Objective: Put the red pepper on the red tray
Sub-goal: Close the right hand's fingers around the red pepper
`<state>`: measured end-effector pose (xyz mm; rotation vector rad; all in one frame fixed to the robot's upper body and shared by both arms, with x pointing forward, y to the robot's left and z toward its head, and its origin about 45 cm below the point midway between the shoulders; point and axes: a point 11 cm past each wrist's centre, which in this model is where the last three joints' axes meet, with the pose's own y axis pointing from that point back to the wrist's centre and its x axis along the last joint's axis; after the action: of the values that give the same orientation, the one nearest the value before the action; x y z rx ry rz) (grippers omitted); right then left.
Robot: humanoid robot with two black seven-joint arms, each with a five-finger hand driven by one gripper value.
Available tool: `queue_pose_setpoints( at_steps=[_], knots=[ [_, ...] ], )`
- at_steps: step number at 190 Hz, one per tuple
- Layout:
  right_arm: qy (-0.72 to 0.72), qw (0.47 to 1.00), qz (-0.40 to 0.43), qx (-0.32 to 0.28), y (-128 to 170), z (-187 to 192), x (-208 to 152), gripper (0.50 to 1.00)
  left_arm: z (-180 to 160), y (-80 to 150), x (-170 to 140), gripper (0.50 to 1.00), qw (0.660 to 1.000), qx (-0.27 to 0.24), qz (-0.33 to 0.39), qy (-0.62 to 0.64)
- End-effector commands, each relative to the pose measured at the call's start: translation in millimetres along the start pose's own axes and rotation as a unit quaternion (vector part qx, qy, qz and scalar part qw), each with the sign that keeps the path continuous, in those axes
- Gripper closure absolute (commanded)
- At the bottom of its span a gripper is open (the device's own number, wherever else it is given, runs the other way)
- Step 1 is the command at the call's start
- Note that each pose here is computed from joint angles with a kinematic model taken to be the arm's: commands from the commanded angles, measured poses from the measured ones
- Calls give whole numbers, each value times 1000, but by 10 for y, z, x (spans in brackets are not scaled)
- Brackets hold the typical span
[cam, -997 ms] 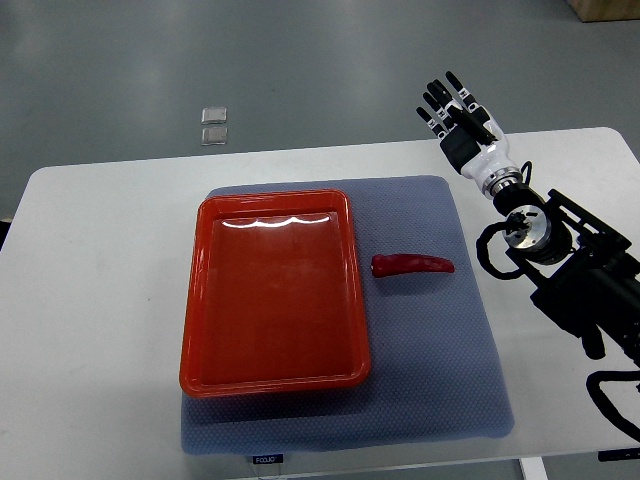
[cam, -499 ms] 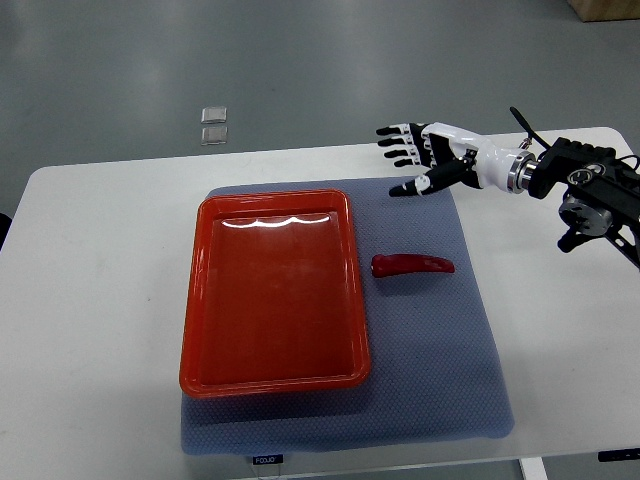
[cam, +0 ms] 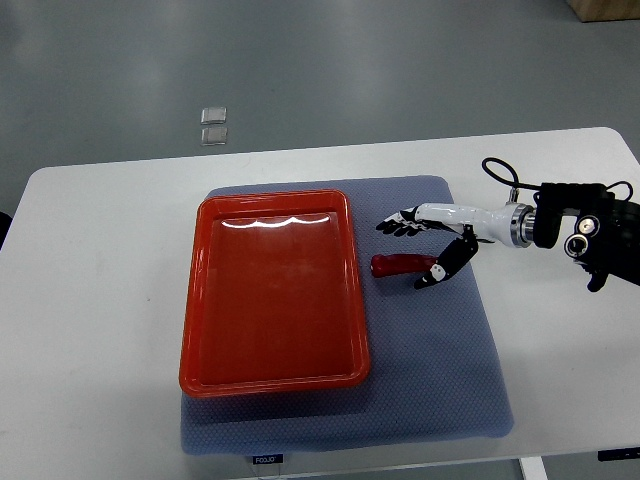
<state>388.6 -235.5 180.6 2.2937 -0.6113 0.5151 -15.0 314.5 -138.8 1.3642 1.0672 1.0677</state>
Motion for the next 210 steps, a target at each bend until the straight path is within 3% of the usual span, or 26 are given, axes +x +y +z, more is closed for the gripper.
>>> queue_pose_setpoints(
  at_steps=[1,35,78,120,144,167,210],
  knots=[
    [1,1000,4,-6,-18,72,-81,587,6,0,2,500,1000,0,0,0],
    [-2,1000,23,-11,-49,135,-134,599,6,0,2,500,1000,0,0,0],
    [3,999,40,-16,-97,189,-186,697,-1,0,2,500,1000,0,1,1],
    [-2,999,38,-18,-123,219,-256,734,-1,0,2,500,1000,0,1,1],
    [5,999,40,-22,-118,239,-255,832,-1,0,2,500,1000,0,1,1],
    [18,999,42,-27,-115,262,-251,995,-1,0,2,500,1000,0,1,1],
    [24,998,53,-31,-105,271,-187,1000,0,0,2,500,1000,0,1,2]
  ],
)
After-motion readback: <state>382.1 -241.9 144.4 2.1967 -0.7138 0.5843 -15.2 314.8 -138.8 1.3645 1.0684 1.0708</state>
